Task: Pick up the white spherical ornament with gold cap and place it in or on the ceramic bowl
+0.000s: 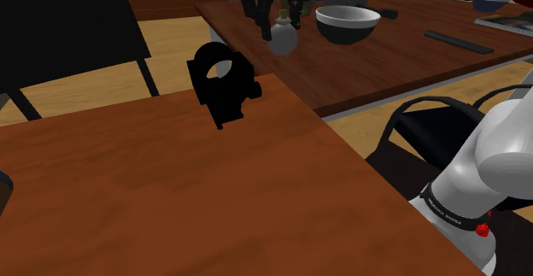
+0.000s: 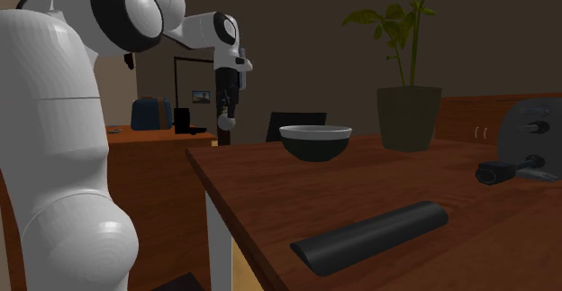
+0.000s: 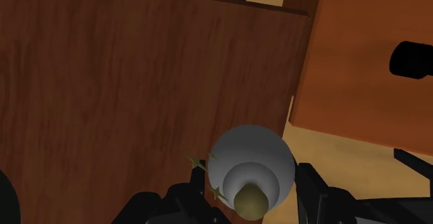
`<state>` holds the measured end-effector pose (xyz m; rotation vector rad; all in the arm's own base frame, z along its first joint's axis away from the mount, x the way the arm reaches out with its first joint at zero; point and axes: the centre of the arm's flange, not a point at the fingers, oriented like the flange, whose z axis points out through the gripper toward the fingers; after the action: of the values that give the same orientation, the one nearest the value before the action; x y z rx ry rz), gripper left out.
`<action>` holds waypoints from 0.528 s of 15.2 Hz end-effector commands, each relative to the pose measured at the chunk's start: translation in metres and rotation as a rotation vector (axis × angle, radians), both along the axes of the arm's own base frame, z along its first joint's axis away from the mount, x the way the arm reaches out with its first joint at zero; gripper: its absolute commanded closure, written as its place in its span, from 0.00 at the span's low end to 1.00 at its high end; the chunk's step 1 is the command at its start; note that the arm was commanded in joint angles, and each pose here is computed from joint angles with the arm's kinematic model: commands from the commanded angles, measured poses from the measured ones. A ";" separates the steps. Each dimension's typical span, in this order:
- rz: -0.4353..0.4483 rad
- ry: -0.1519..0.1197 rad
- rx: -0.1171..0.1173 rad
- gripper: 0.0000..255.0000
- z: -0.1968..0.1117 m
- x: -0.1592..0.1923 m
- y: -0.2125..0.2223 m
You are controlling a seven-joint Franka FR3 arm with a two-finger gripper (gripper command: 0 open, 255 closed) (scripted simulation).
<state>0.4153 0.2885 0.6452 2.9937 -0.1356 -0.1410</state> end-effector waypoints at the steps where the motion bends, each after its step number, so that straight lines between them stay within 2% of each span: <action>1: 0.000 0.000 0.000 1.00 0.011 0.002 0.001; 8: 0.000 0.000 0.000 1.00 0.048 0.002 0.001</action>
<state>0.4179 0.2894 0.6892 2.9940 -0.1353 -0.1408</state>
